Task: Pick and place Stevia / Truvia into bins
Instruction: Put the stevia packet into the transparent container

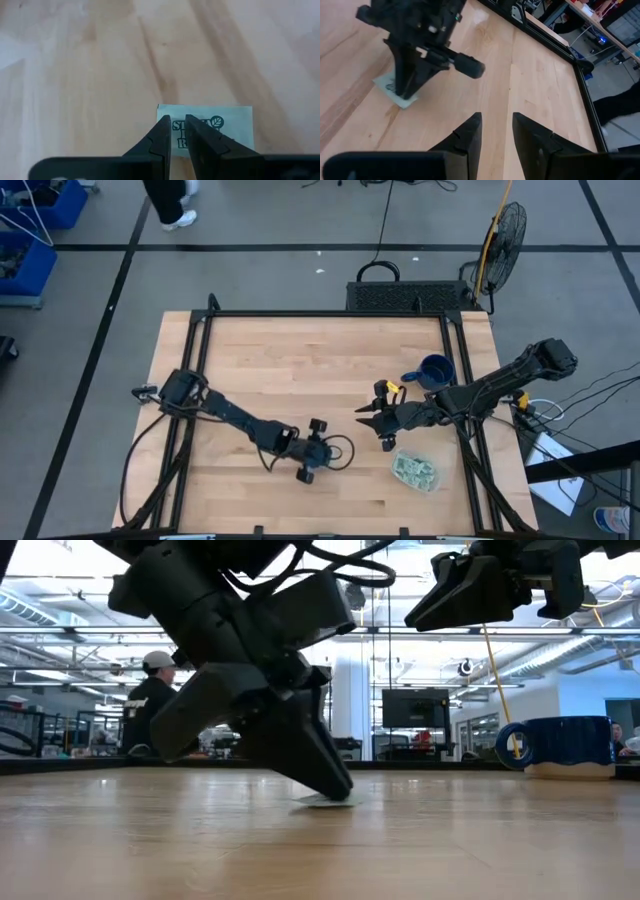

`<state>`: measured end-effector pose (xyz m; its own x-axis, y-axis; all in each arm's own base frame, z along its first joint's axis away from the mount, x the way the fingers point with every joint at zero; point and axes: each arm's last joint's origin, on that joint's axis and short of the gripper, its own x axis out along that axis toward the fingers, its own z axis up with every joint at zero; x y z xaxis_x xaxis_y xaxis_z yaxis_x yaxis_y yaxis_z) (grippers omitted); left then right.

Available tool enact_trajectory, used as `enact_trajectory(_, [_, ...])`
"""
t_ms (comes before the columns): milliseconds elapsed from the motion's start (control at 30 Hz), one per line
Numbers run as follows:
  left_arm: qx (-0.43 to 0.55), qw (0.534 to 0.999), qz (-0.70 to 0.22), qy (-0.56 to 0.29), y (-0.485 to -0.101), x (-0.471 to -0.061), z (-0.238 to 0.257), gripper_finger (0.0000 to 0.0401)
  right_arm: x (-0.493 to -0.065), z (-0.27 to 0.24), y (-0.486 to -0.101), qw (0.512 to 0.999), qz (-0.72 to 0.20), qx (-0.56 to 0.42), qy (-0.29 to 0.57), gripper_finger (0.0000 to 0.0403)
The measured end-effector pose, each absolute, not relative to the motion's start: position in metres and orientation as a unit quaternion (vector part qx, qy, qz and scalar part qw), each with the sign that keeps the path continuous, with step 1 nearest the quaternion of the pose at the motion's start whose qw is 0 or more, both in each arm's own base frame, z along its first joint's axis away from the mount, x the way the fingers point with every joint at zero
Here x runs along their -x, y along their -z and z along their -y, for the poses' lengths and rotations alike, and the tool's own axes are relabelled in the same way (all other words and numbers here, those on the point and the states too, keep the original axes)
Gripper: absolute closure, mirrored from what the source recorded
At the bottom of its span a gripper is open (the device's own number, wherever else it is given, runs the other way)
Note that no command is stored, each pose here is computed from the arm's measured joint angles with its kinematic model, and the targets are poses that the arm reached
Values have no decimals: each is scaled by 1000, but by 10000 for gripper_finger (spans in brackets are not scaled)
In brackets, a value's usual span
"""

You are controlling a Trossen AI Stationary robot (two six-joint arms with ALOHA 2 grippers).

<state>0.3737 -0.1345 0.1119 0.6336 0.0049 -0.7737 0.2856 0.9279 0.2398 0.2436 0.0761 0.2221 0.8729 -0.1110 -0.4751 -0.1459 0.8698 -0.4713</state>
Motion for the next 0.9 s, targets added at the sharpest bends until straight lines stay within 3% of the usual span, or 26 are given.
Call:
enact_trajectory(233, [-181, 887, -420, 73, -119, -373, 130, 329, -243, -76, -222, 933, -253, 255, -10, 298])
enact_trajectory(633, [-174, 884, -427, 81, -120, -374, 124, 227, -243, -76, -222, 939, -253, 231, -3, 298])
enact_trajectory(767, [-132, 879, -449, 95, -115, -375, 118, 236, -243, -76, -222, 943, -253, 218, 0, 298])
enact_trajectory(900, [-143, 874, -453, 104, -112, -376, 117, 279, -244, -76, -222, 943, -252, 218, 0, 298])
